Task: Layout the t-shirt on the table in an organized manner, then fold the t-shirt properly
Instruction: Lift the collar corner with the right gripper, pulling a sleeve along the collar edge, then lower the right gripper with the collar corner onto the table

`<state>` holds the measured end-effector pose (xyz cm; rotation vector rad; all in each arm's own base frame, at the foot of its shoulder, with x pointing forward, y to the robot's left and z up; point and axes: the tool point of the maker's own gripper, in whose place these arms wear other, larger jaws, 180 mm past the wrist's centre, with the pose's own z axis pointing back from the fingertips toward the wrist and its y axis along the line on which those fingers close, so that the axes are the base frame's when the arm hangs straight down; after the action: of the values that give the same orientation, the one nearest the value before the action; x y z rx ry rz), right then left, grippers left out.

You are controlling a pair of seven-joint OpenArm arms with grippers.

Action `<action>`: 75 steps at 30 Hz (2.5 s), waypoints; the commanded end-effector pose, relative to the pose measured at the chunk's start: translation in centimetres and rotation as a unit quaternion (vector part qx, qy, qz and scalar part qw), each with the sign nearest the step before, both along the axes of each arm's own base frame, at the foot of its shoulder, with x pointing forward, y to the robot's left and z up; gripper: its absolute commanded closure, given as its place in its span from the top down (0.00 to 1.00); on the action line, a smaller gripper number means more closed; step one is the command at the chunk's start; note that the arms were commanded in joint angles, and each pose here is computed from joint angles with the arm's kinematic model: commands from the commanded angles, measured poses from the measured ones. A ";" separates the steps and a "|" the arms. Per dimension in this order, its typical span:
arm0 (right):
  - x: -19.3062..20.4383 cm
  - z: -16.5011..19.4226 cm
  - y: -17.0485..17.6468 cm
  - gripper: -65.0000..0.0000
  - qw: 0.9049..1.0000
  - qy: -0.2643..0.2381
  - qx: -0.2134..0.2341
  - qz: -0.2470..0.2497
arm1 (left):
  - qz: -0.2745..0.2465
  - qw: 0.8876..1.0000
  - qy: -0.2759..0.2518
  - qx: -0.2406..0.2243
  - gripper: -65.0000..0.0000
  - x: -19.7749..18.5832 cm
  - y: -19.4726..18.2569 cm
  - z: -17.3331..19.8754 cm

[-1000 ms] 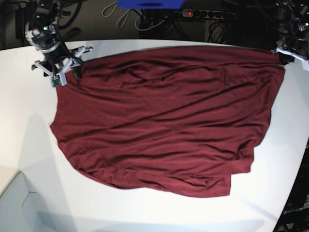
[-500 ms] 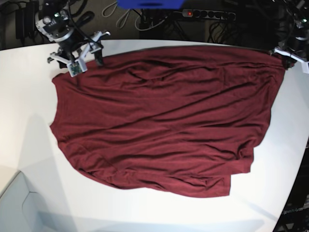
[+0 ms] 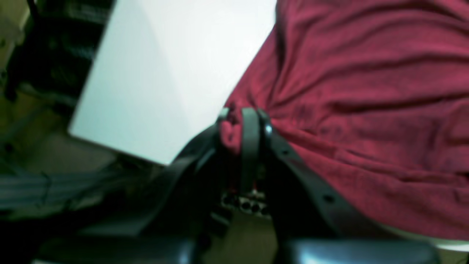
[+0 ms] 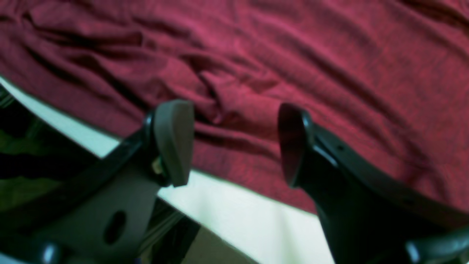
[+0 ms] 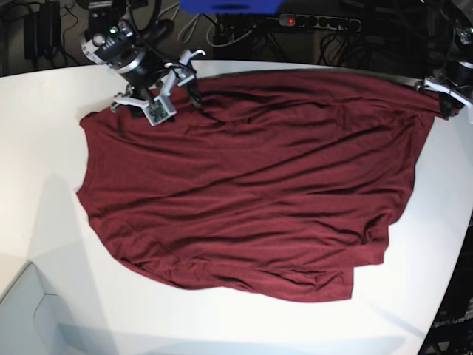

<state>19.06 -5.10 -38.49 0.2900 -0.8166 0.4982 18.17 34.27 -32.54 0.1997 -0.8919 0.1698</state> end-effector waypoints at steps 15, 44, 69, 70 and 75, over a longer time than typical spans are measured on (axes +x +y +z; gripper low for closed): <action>-1.3 -3.6 1.0 0.56 0.998 0.050 0.022 0.006 | 0.038 0.999 -0.012 -0.022 0.00 -2.2 2.5 2.9; -2.2 -2.8 -2.7 0.00 0.999 0.018 0.012 -0.026 | 0.038 0.999 0.005 -0.038 0.00 -3.0 2.2 2.1; -3.1 1.4 -3.7 0.00 1.000 -0.027 -0.012 -0.011 | 0.040 0.995 0.008 -0.096 0.00 -1.3 1.5 -1.1; -2.9 1.6 -3.6 0.00 0.999 -0.030 -0.011 -0.011 | 0.035 0.995 0.003 -0.097 0.00 -0.7 1.3 -1.0; -1.7 2.3 -3.7 0.00 0.999 -0.048 -0.013 -0.011 | 0.038 0.994 -0.018 -0.099 0.00 1.2 1.5 -0.5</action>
<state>16.90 -8.97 -37.31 0.2250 -0.8604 0.5042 19.01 35.20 -33.99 0.0263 -0.8705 0.3443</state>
